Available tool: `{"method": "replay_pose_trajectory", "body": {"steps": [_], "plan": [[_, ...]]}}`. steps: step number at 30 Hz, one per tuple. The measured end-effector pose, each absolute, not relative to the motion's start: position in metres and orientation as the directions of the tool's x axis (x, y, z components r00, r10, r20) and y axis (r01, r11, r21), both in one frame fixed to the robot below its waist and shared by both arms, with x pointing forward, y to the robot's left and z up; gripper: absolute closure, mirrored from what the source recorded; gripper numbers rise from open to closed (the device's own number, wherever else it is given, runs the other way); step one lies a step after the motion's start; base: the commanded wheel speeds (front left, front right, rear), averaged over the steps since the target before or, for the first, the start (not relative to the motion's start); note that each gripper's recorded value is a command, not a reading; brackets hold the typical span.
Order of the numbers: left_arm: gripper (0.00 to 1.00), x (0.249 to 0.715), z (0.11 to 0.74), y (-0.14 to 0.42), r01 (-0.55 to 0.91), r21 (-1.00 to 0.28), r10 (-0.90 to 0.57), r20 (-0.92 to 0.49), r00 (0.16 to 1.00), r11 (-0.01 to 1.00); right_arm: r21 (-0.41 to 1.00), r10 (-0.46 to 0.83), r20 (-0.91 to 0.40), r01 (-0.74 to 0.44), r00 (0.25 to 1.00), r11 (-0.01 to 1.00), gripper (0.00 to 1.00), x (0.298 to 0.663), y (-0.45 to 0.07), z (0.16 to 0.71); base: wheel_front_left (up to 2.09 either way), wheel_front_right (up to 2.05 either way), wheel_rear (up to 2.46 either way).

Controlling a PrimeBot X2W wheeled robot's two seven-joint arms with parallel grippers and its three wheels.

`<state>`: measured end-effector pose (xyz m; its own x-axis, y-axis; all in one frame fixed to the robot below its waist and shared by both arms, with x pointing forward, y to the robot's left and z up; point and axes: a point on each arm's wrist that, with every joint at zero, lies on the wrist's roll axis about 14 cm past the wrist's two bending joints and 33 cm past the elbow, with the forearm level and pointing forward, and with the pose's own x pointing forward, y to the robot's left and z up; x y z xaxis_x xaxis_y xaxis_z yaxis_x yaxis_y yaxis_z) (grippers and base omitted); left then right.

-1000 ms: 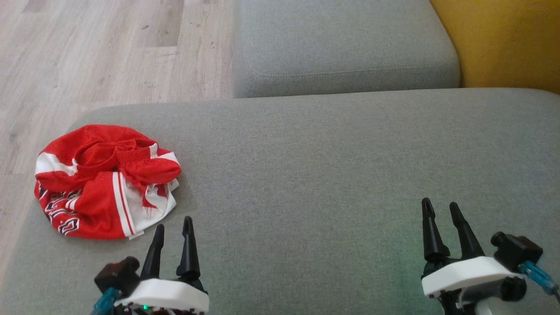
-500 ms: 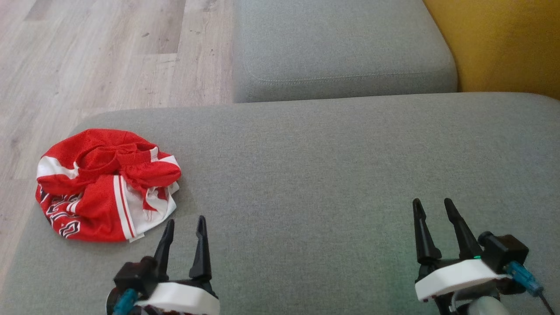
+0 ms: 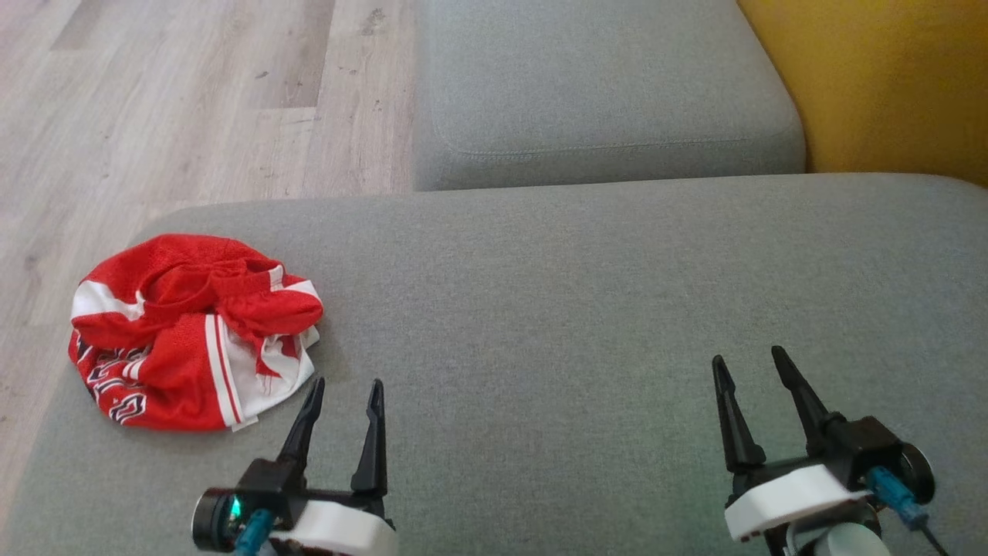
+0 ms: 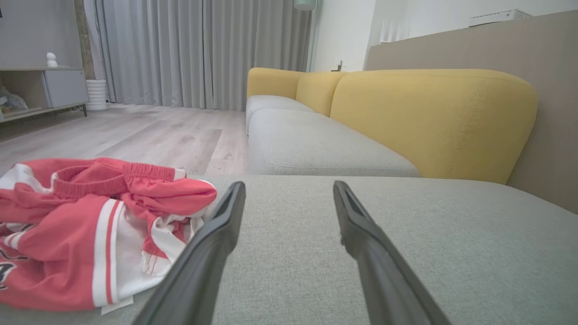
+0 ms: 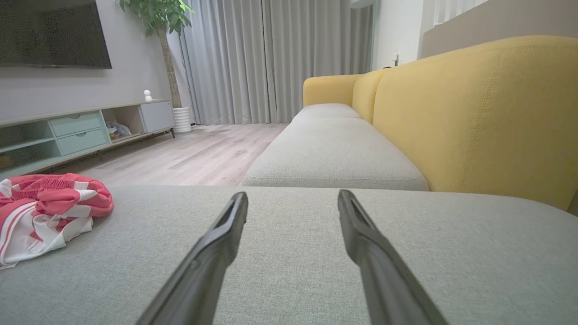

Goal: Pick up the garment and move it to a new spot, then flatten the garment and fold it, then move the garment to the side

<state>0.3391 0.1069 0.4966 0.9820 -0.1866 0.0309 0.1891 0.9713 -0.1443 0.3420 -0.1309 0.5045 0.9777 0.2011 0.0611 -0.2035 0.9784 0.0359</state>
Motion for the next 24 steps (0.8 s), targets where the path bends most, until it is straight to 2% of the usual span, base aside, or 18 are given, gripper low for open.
{"method": "replay_pose_trajectory", "body": {"steps": [6, 24], "plan": [[0.00, 0.338, 0.498, 0.109, 0.181, -0.081, -0.178, 0.046, 0.983, 0.980, -0.004, 0.188, 0.060, -0.188, 0.980, 0.982, 0.00, 0.339, -0.137, 0.502, 0.00, 0.00, 0.00], [0.00, 0.338, 0.487, 0.121, 0.145, -0.079, -0.145, 0.011, 0.989, 0.986, 0.006, 0.175, 0.007, -0.175, 0.984, 0.984, 0.00, 0.338, -0.142, 0.485, 0.00, 0.00, 0.00]]}}
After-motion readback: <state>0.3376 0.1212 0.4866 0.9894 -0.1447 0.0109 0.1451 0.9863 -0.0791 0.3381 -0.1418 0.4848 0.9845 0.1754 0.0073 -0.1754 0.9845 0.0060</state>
